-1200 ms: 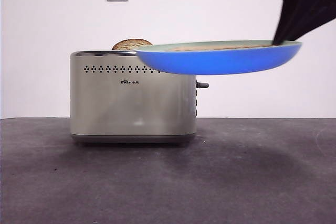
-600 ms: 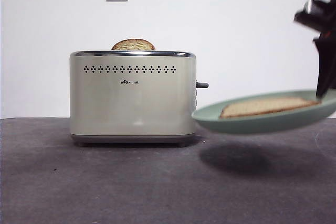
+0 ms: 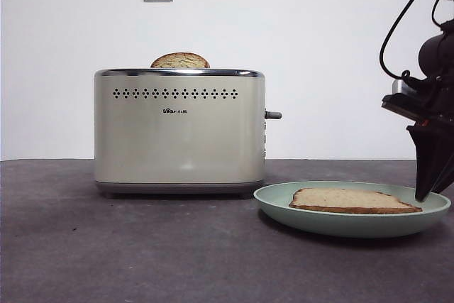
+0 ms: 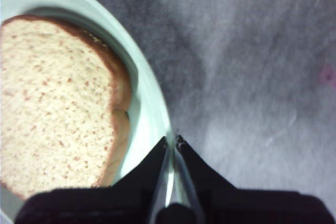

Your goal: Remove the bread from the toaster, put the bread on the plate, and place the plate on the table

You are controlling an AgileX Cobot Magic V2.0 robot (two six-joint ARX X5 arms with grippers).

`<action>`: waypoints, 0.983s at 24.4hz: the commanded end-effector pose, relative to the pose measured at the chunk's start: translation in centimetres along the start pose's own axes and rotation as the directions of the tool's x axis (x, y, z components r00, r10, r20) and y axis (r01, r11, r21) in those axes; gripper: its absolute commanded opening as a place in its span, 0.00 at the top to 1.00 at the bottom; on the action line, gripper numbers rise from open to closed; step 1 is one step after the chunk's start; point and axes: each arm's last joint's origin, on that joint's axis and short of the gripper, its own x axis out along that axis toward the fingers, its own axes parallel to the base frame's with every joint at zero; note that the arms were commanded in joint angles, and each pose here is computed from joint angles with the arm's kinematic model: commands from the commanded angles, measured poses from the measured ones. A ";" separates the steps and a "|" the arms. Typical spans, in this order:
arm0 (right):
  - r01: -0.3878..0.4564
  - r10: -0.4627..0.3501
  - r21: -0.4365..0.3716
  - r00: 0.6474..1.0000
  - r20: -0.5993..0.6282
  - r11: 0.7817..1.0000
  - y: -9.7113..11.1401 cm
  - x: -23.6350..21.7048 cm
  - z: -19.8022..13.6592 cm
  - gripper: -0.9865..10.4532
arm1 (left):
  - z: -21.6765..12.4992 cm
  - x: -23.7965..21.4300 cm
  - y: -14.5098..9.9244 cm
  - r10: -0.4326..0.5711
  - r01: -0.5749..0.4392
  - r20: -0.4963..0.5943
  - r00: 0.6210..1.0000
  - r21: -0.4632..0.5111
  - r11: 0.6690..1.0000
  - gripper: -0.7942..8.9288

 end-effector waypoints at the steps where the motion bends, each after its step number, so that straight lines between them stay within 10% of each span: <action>1: -0.005 0.005 0.001 1.000 -0.014 1.000 -0.3 0.7 0.1 0.92 | 0.0 -0.1 0.0 -0.005 0.004 0.009 1.000 0.013 1.000 0.93; 6: -0.003 0.003 -0.002 1.000 -0.005 1.000 -0.3 0.8 0.2 0.90 | 0.0 -0.1 0.0 -0.005 0.004 0.009 1.000 0.013 1.000 0.93; 11: -0.004 0.004 -0.004 1.000 -0.002 1.000 -0.3 0.7 0.1 0.55 | 0.0 -0.1 0.0 -0.005 0.004 0.009 1.000 0.013 1.000 0.93; 19: 0.013 0.006 -0.095 0.982 0.191 0.995 3.5 -7.9 -2.9 0.55 | -0.1 -0.1 -0.1 -0.007 0.007 -0.003 1.000 0.008 1.000 0.93; 24: -0.067 0.166 -0.260 0.911 0.379 0.963 7.8 -15.1 -8.6 0.56 | -0.1 -0.1 -0.1 -0.010 0.010 -0.009 1.000 0.005 1.000 0.93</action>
